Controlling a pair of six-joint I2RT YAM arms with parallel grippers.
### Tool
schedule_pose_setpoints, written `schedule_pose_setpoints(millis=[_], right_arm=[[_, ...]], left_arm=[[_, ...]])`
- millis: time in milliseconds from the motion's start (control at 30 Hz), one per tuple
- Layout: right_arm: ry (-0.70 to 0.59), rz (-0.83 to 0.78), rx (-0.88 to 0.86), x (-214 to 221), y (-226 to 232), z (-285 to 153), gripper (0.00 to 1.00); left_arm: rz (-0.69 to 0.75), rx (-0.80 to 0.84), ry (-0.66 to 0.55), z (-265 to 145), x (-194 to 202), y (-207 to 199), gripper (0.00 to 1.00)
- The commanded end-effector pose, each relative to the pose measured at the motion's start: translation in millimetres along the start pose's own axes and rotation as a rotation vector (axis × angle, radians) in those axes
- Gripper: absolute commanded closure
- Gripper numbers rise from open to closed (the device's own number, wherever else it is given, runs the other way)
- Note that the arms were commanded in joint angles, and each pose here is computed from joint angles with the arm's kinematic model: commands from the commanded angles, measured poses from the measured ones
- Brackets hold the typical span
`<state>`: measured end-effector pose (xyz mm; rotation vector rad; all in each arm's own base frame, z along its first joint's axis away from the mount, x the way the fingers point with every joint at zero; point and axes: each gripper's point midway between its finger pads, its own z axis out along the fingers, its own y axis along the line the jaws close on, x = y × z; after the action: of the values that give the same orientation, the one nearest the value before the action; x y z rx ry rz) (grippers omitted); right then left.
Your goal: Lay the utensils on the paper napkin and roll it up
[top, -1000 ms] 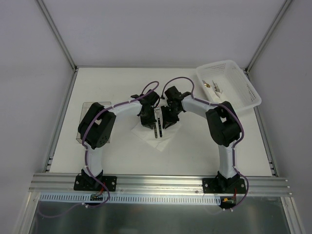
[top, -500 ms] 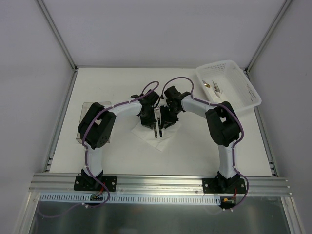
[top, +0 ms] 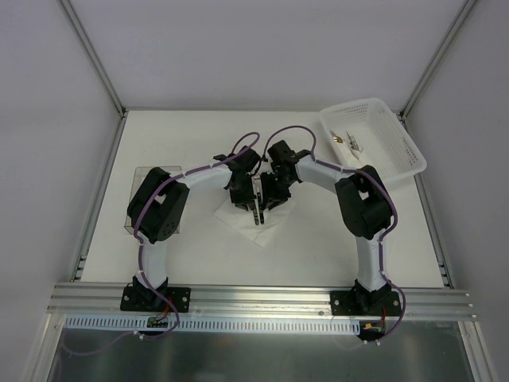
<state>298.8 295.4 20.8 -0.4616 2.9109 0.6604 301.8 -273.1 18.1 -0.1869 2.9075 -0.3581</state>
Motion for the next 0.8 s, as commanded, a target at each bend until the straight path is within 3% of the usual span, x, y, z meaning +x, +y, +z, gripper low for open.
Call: schedule_pose_setpoints(millis=[0,400,767], right_arm=[[0.022,-0.002,0.006,4.5,0.7,12.6,0.69],[0.038,0.007,-0.011,8.5,2.8,14.1,0.68],[-0.003,0.014,-0.087,3.3,13.2,-15.0,0.68]], left_arm=[[0.000,-0.004,0.004,3.3,2.4,-0.3,0.82],[0.006,-0.004,-0.002,0.0,3.2,1.6,0.76],[0.065,0.044,-0.107,-42.6,-8.5,-1.6,0.59]])
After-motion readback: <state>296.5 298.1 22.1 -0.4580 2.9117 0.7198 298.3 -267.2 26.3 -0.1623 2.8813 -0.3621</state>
